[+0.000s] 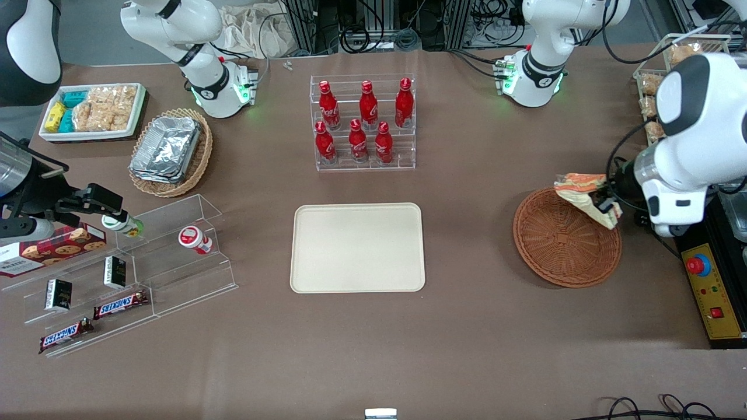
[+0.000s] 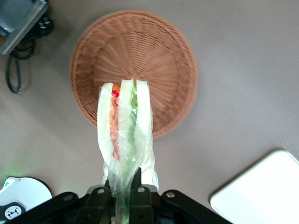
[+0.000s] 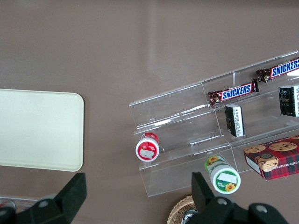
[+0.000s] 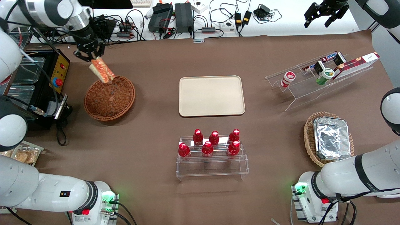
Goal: Place sandwich from basket to tray
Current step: 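Carry the held sandwich over to the cream tray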
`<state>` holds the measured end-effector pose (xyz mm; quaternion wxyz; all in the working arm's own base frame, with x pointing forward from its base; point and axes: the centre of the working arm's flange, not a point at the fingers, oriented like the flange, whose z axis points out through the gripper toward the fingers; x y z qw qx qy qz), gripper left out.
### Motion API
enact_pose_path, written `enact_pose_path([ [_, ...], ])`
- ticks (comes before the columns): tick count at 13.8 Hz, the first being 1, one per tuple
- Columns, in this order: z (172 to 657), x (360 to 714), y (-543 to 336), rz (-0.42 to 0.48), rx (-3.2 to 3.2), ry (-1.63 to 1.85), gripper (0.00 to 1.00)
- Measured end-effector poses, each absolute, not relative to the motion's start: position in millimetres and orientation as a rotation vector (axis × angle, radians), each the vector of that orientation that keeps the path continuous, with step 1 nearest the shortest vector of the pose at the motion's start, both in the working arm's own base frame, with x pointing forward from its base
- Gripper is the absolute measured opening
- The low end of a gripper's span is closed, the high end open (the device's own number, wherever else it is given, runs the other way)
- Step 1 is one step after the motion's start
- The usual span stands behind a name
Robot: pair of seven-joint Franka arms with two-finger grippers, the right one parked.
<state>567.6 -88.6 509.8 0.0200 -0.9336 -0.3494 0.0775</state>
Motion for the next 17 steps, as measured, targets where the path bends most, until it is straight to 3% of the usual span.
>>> enact_pose_path([
  [9,483.1,543.9,-252.0,0.259,-3.106,-0.425,0.15],
  [13,448.2,523.9,-347.5,0.135,-3.093,-0.05,0.12],
  [17,401.6,534.6,-394.9,0.211,-3.136,0.055,0.12],
])
